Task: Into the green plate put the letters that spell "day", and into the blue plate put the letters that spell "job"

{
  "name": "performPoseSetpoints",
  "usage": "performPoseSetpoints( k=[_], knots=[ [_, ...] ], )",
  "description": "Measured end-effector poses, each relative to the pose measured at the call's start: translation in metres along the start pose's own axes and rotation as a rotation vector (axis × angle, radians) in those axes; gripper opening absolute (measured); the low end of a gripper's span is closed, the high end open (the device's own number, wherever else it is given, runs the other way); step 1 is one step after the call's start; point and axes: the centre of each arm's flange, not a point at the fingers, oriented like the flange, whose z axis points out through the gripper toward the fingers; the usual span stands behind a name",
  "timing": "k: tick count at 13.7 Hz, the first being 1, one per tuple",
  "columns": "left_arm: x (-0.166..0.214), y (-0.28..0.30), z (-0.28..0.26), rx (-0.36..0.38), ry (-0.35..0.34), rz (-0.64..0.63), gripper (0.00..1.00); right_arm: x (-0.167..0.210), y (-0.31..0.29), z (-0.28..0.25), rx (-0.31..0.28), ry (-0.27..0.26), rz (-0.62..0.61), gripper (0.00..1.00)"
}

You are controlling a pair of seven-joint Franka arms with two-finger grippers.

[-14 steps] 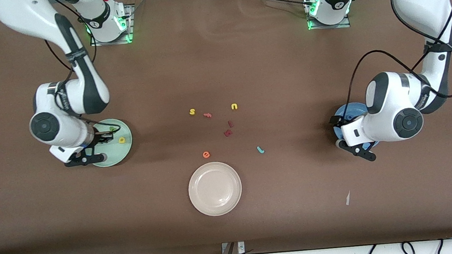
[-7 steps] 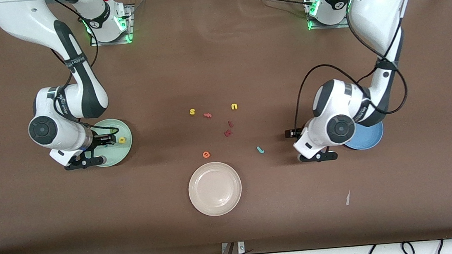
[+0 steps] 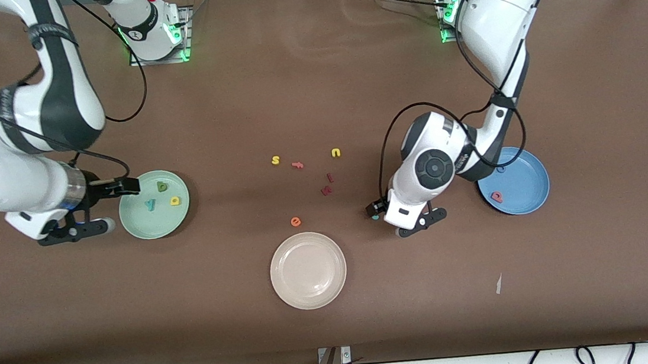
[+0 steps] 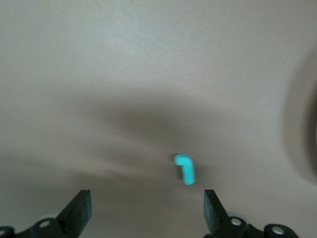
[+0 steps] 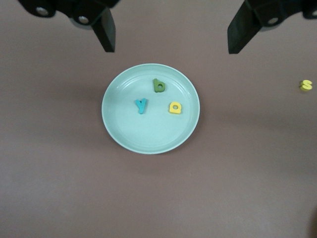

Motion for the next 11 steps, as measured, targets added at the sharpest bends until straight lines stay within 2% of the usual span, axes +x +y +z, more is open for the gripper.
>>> performPoseSetpoints(
  k=[4, 7, 9, 10, 11],
  knots=[
    [-0.001, 0.018, 0.021, -0.007, 0.041, -0.176, 1.00, -0.026, 0.020, -0.062, 0.047, 0.091, -0.006, 1.00],
    [-0.003, 0.024, 0.036, 0.018, 0.073, -0.194, 0.98, -0.043, 0.016, -0.061, 0.014, 0.146, -0.042, 1.00],
    [-0.005, 0.026, 0.041, 0.022, 0.074, -0.196, 0.87, -0.051, 0.009, -0.043, 0.012, 0.160, -0.052, 1.00],
    [-0.006, 0.026, 0.041, 0.023, 0.074, -0.200, 0.87, -0.055, 0.008, -0.040, 0.012, 0.161, -0.054, 1.00],
    [-0.007, 0.027, 0.043, 0.024, 0.073, -0.201, 0.79, -0.058, 0.009, -0.043, 0.011, 0.167, -0.052, 1.00]
  ],
)
